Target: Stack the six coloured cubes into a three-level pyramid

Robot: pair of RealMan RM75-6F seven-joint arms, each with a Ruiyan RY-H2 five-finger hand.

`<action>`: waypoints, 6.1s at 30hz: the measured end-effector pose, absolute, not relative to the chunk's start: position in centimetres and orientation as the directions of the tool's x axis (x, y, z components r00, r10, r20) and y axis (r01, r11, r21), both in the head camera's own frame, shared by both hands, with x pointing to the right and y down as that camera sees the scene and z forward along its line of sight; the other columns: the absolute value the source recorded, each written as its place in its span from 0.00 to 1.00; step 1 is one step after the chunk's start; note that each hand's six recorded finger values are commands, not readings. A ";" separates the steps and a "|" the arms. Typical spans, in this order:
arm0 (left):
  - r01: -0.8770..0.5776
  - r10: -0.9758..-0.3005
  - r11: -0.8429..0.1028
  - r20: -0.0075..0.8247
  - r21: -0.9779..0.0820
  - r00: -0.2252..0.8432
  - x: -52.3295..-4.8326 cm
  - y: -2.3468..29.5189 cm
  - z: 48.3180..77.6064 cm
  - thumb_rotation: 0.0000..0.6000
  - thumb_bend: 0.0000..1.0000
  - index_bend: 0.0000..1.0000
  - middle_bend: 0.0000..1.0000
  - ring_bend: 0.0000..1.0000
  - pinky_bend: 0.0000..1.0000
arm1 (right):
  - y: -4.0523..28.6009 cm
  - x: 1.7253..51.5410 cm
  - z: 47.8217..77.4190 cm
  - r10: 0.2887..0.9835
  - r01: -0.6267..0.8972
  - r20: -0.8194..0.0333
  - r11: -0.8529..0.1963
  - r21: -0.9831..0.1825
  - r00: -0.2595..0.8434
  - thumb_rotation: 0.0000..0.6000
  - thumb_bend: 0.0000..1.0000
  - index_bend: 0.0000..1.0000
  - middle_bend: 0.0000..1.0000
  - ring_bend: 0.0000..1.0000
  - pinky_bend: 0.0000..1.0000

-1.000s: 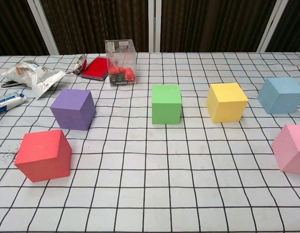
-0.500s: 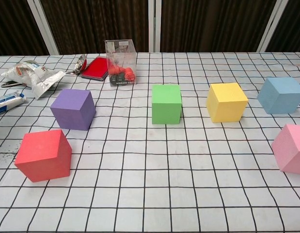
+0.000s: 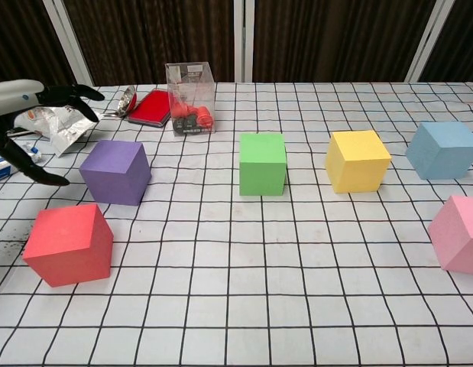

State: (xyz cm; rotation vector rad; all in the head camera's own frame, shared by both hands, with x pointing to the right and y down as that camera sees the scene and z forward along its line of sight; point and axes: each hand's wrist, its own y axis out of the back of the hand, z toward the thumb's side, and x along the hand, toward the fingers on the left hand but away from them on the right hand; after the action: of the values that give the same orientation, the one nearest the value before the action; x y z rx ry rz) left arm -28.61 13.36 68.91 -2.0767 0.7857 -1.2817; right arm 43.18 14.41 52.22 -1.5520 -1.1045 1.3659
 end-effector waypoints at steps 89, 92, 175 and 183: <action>-0.229 -0.811 -0.546 0.441 -0.806 0.385 -11.3 11.6 74.1 1.00 0.16 0.17 0.49 0.16 0.06 | 14.5 47.9 54.8 0.944 0.090 -0.319 -0.311 -0.946 -0.086 1.00 0.03 0.00 0.00 0.00 0.00; -0.228 -0.809 -0.549 0.444 -0.804 0.386 -11.2 11.6 74.3 1.00 0.16 0.17 0.49 0.16 0.06 | 14.6 47.9 54.8 0.943 0.092 -0.321 -0.313 -0.945 -0.087 1.00 0.03 0.00 0.00 0.00 0.00; -0.218 -0.809 -0.556 0.464 -0.802 0.360 -18.3 11.1 69.6 1.00 0.07 0.13 0.18 0.06 0.05 | 11.4 43.8 58.2 0.880 0.007 -0.463 -0.466 -0.885 0.109 1.00 0.00 0.00 0.00 0.00 0.00; -0.132 -0.872 -0.473 0.441 -0.871 0.212 -29.3 11.1 64.8 1.00 0.00 0.13 0.19 0.06 0.07 | 8.2 38.5 61.6 0.760 -0.068 -0.597 -0.602 -0.796 0.259 1.00 0.00 0.00 0.02 0.00 0.00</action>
State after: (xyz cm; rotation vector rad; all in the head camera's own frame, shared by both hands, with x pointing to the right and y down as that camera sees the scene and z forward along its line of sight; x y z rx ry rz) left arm -29.32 11.09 64.83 -1.7754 0.9382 -1.3162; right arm 38.50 8.22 61.61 -1.7969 -0.6326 1.4266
